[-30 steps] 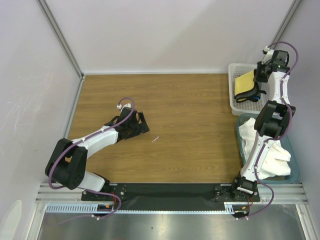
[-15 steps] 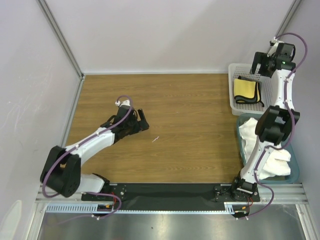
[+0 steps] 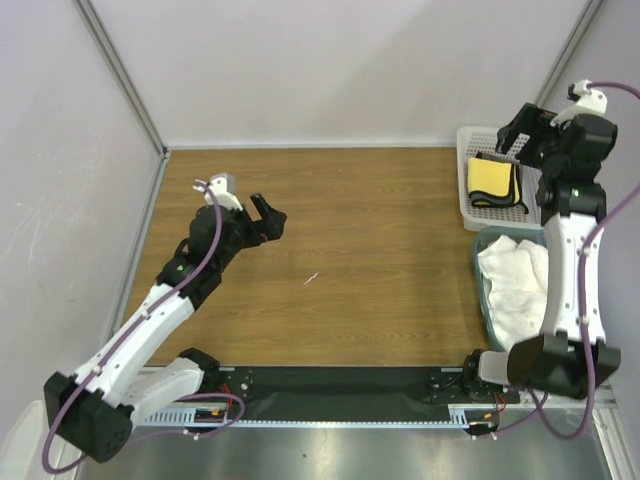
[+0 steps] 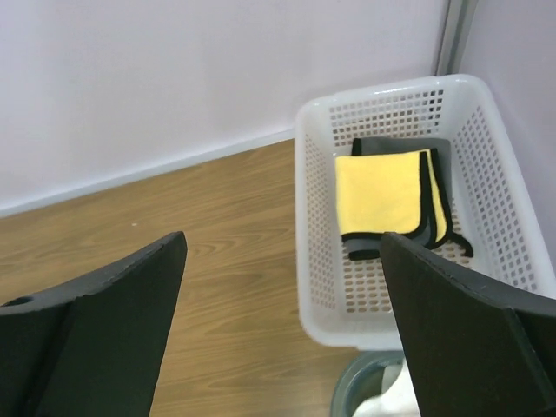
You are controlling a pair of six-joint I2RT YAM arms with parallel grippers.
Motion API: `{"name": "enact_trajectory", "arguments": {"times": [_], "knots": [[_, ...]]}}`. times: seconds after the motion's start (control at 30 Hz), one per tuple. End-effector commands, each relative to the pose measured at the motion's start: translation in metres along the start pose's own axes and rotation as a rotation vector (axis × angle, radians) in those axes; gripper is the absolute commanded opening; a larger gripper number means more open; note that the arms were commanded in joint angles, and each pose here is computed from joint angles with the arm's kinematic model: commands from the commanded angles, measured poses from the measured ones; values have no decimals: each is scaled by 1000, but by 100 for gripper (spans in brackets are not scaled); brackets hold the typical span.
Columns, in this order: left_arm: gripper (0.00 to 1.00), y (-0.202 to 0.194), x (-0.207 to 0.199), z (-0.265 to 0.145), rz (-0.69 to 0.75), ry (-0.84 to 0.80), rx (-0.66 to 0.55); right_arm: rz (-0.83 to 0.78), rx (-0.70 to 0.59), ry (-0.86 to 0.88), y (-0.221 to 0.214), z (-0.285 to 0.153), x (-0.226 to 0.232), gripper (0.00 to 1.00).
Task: Fold and stack the towels
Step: Neatly place the folded towel into the bin, then grab crumpled towel
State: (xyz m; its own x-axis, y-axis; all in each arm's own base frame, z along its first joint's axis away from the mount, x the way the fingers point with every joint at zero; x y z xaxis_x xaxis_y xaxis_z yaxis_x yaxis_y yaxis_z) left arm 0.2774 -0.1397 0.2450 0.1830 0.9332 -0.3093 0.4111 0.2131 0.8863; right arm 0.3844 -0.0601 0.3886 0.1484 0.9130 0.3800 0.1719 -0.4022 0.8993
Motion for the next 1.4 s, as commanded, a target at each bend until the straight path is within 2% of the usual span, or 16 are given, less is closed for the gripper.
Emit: {"name": "enact_trajectory", "arguments": {"times": [0.0,0.17,0.3,0.5,0.7,0.9,1.0,1.17,1.27,1.37], "knots": [[100,41,-4,-28,20,-11,-132,40,-130,89,19,-36,19,100],[100,50,5,-52,-9,43,-168,86,-89,154,-12,-72,27,100],[100,45,11,-65,2,63,-172,114,-109,171,-36,-101,24,100],[100,31,22,-79,6,101,-138,205,-65,174,-84,-113,13,100],[100,28,22,-85,8,78,-145,368,-8,152,-149,-117,-4,100],[100,29,18,-84,29,53,-142,438,8,10,-196,-124,-35,100],[100,30,18,-83,48,57,-137,448,14,-83,-206,-125,-49,100],[100,31,16,-80,54,47,-133,453,5,-287,-210,-131,-75,100],[100,34,16,-78,62,58,-128,461,-39,-412,-198,-136,-87,100],[100,34,18,-72,67,75,-126,464,-51,-623,-196,-147,-110,100]]}}
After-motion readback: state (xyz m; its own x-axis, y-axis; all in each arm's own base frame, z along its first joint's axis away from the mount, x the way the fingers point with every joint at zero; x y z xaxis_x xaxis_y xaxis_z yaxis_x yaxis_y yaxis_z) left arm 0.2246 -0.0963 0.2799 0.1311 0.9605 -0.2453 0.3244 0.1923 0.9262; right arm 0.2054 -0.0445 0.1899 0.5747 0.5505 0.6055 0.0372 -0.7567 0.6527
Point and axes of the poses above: each gripper's point midway between its finger pads, its own z axis out along the fingers, its own x axis along the line the jaws close on, y = z × x, the point moved 4 cm from there along -z, back along the fingers, and after that the axes turned 10 degrees about z, right-handed, at the moved point
